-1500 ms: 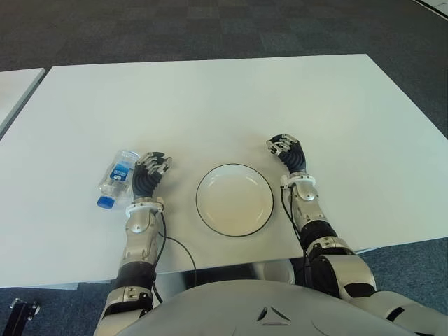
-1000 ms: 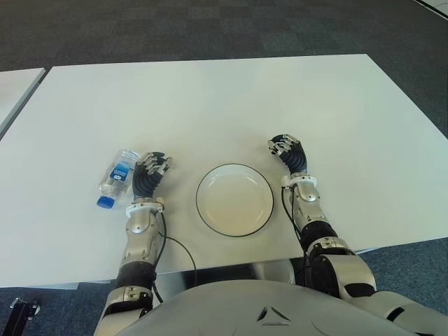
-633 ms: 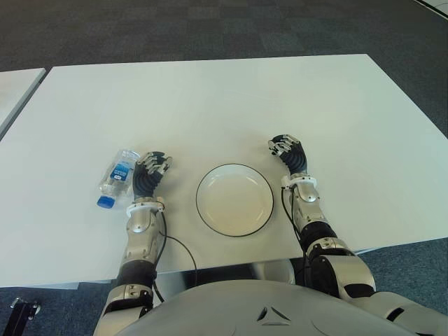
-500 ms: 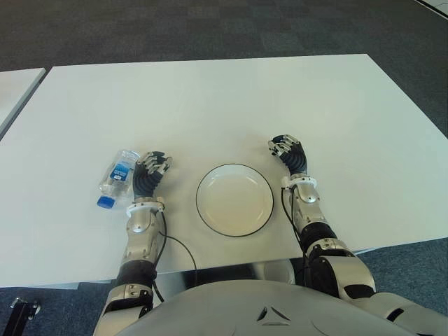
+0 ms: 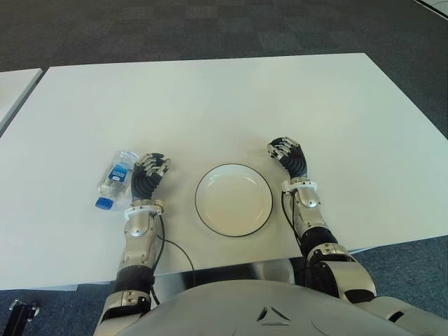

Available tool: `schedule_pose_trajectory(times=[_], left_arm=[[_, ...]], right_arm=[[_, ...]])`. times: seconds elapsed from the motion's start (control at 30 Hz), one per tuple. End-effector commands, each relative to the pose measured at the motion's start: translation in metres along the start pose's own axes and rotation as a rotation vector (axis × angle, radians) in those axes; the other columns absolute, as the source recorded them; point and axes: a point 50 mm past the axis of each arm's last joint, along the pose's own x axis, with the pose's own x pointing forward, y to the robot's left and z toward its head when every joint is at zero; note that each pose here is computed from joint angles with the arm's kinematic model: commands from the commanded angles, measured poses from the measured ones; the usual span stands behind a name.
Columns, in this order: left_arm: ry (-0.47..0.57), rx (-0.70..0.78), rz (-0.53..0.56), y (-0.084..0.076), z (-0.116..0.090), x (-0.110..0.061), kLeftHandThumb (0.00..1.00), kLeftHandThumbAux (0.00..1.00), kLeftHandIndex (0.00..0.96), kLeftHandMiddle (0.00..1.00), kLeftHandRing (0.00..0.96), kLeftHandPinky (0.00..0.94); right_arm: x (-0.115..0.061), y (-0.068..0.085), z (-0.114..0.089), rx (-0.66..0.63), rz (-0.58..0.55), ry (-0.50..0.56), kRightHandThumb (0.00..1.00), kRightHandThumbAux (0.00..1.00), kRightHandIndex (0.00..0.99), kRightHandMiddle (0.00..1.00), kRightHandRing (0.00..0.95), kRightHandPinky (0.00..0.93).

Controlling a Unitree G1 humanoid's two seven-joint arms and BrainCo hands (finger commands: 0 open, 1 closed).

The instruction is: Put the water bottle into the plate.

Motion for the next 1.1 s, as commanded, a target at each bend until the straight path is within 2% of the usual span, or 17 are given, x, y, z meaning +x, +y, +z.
schedule_pose_trajectory(times=[0.03, 0.13, 0.33, 0.57, 0.67, 0.83, 0.93, 1.0, 1.07, 1.1], left_arm=[[-0.197, 0.202, 0.032, -0.008, 0.035, -0.015, 0.702, 0.717, 0.43, 0.536, 0.51, 0.495], [-0.265, 0.307, 0.071, -0.012, 0.047, -0.021, 0.703, 0.717, 0.43, 0.534, 0.513, 0.498], [-0.379, 0.501, 0.112, -0.014, 0.055, -0.025, 0.706, 0.718, 0.429, 0.522, 0.522, 0.527], [-0.507, 0.687, 0.154, -0.012, 0.06, -0.033, 0.709, 0.718, 0.427, 0.49, 0.5, 0.479], [-0.643, 0.757, 0.235, -0.009, 0.068, -0.034, 0.709, 0.718, 0.427, 0.473, 0.485, 0.473], [-0.795, 0.801, 0.343, -0.002, 0.086, -0.032, 0.709, 0.719, 0.426, 0.449, 0.461, 0.447], [-0.861, 0.816, 0.419, 0.002, 0.092, -0.033, 0.704, 0.721, 0.421, 0.418, 0.432, 0.412], [-0.871, 0.817, 0.48, 0.004, 0.092, -0.034, 0.697, 0.723, 0.415, 0.39, 0.402, 0.377], [-0.855, 0.821, 0.558, 0.007, 0.091, -0.035, 0.686, 0.721, 0.408, 0.341, 0.335, 0.302], [-0.842, 0.825, 0.59, 0.009, 0.09, -0.036, 0.559, 0.678, 0.327, 0.306, 0.289, 0.25]], right_arm=[[-0.011, -0.003, -0.017, 0.004, -0.016, 0.088, 0.711, 0.732, 0.429, 0.485, 0.488, 0.51], [-0.011, -0.004, -0.018, 0.003, -0.019, 0.096, 0.711, 0.732, 0.428, 0.485, 0.486, 0.507], [-0.01, -0.003, -0.02, 0.001, -0.036, 0.124, 0.709, 0.732, 0.427, 0.479, 0.482, 0.499], [-0.009, -0.001, -0.017, 0.005, -0.028, 0.105, 0.709, 0.732, 0.428, 0.486, 0.493, 0.524], [-0.009, 0.0, -0.018, 0.009, -0.023, 0.105, 0.709, 0.733, 0.428, 0.487, 0.492, 0.515], [-0.01, 0.0, -0.018, 0.017, -0.023, 0.106, 0.71, 0.733, 0.427, 0.486, 0.486, 0.507], [-0.009, 0.001, -0.019, 0.021, -0.026, 0.11, 0.71, 0.733, 0.427, 0.484, 0.482, 0.502], [-0.009, 0.001, -0.019, 0.021, -0.031, 0.112, 0.71, 0.733, 0.427, 0.483, 0.48, 0.501], [-0.009, 0.001, -0.019, 0.019, -0.036, 0.113, 0.71, 0.733, 0.427, 0.481, 0.478, 0.5], [-0.009, 0.001, -0.019, 0.018, -0.038, 0.113, 0.71, 0.733, 0.427, 0.481, 0.477, 0.499]])
